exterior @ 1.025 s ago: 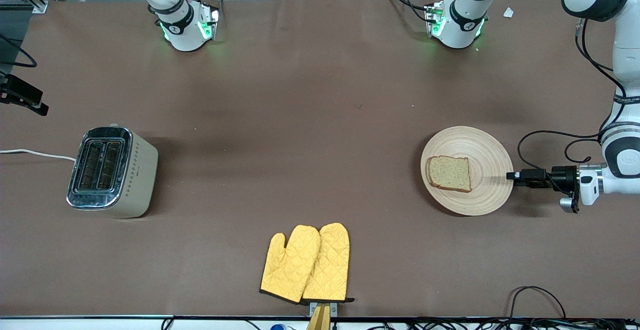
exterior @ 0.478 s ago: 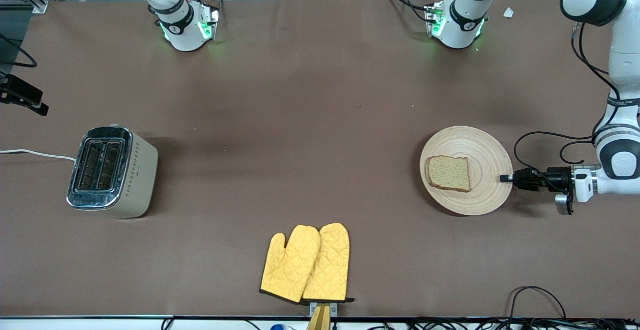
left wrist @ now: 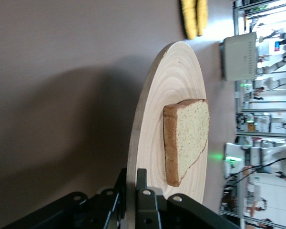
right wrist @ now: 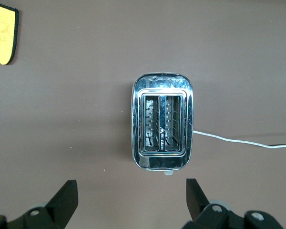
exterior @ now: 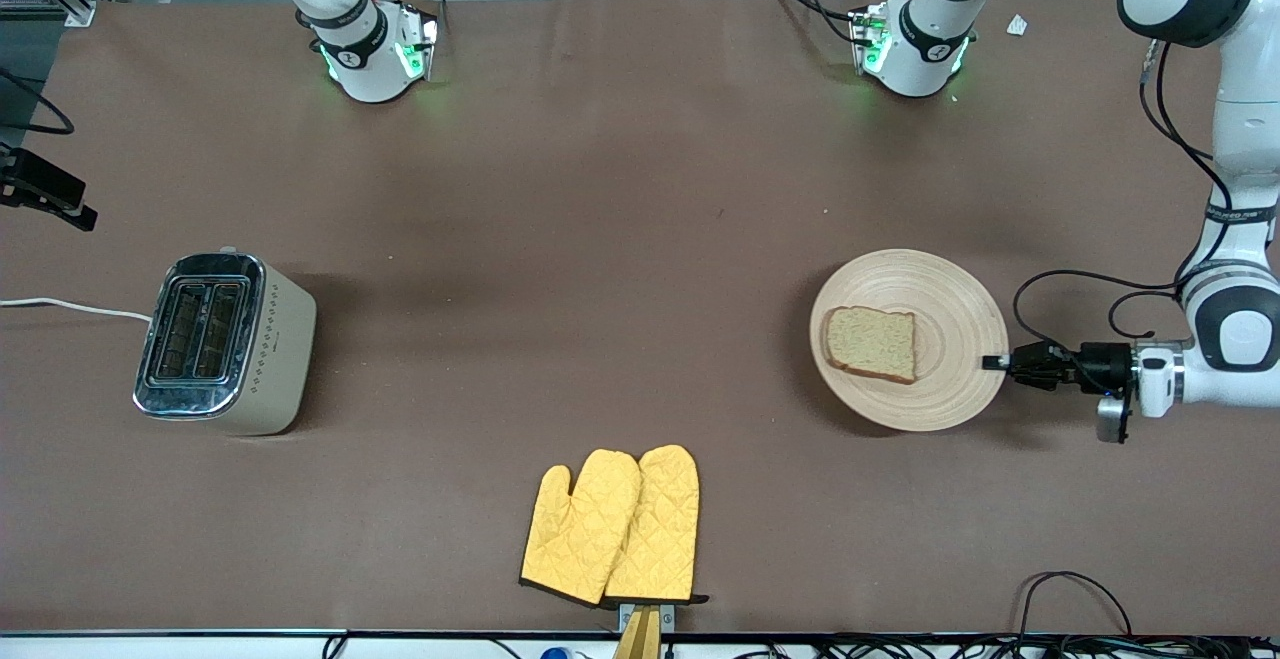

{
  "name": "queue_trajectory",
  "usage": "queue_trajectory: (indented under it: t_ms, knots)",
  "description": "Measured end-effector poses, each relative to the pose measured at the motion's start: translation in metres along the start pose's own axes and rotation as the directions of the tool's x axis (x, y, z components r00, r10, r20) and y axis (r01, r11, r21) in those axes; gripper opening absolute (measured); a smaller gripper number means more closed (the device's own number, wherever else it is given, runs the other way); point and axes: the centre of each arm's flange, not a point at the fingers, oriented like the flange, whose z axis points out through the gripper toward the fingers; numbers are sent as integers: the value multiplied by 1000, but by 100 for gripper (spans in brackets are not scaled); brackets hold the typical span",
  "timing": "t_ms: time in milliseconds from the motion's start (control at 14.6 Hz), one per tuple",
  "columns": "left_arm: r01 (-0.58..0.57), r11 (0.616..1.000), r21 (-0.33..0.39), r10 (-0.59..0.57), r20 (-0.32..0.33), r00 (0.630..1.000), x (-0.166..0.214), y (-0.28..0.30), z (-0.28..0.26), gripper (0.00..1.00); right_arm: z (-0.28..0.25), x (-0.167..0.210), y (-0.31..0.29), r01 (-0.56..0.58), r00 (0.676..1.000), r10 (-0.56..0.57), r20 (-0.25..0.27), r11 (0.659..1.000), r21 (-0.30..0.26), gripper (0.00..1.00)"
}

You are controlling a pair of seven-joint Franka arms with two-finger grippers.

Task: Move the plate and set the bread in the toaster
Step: 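Slide the wooden plate toward the toaster with the left gripper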

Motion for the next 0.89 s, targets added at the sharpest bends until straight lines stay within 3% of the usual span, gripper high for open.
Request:
queue_trajectory:
  t_ms: [137,478,683,888]
  knots:
    - [19,998,-57,-17,33,999,40,61,50,10,0,0,0,0,1000,0,0,1000,0,100]
    - [14,999,-49,-14,2,1000,108,179,219,10,0,0,0,0,1000,0,0,1000,0,100]
    - [14,1000,8,-14,-41,999,110,215,340,10,0,0,0,0,1000,0,1,1000,0,100]
    - [70,997,21,-68,-85,994,83,227,469,10,0,0,0,0,1000,0,1,1000,0,100]
